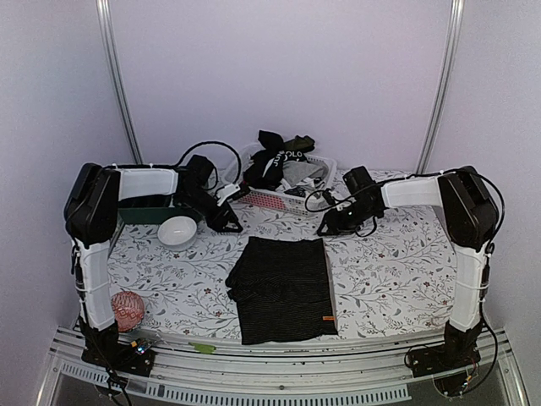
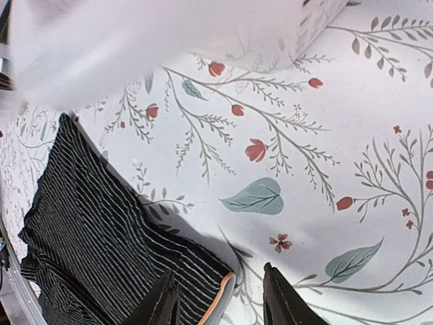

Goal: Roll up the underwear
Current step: Pick up the underwear from the center of the board.

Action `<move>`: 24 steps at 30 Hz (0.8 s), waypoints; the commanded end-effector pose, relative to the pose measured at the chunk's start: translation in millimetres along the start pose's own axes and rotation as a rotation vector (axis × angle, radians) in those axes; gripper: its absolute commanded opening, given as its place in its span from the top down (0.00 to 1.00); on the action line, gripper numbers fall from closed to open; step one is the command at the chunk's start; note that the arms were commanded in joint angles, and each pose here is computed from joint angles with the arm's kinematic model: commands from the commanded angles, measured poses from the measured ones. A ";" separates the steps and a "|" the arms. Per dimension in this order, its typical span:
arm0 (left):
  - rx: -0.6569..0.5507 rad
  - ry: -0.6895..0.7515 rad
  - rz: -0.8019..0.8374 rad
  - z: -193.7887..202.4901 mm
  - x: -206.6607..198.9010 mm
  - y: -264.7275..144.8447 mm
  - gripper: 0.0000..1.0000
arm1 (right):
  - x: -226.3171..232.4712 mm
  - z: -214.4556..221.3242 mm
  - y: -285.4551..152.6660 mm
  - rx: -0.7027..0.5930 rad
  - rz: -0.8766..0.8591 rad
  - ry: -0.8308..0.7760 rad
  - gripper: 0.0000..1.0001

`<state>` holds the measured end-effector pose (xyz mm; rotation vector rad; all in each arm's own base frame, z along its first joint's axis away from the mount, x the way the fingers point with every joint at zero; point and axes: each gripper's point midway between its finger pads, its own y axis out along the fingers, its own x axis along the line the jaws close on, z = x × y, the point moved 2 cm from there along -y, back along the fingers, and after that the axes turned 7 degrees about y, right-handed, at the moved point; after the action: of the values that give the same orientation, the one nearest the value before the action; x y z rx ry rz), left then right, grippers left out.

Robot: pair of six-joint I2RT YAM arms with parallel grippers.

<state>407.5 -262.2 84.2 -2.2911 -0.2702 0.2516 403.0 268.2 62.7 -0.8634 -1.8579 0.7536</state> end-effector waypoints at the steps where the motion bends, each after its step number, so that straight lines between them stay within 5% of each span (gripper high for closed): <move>1: -0.027 0.025 -0.002 -4.8 7.2 -3.0 0.48 | -6.3 0.5 15.7 0.021 0.007 -0.048 0.57; 14: -0.010 0.013 0.002 4.5 12.1 2.3 0.48 | -6.0 18.6 34.3 0.098 -0.070 -0.088 0.64; 24: -0.014 0.017 -0.004 1.7 15.1 1.1 0.48 | 13.1 0.5 -7.4 -0.165 -0.112 -0.099 0.60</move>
<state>414.6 -259.9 75.8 -2.2874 -0.2661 0.2481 393.8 269.0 45.3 -0.8043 -1.9827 0.7314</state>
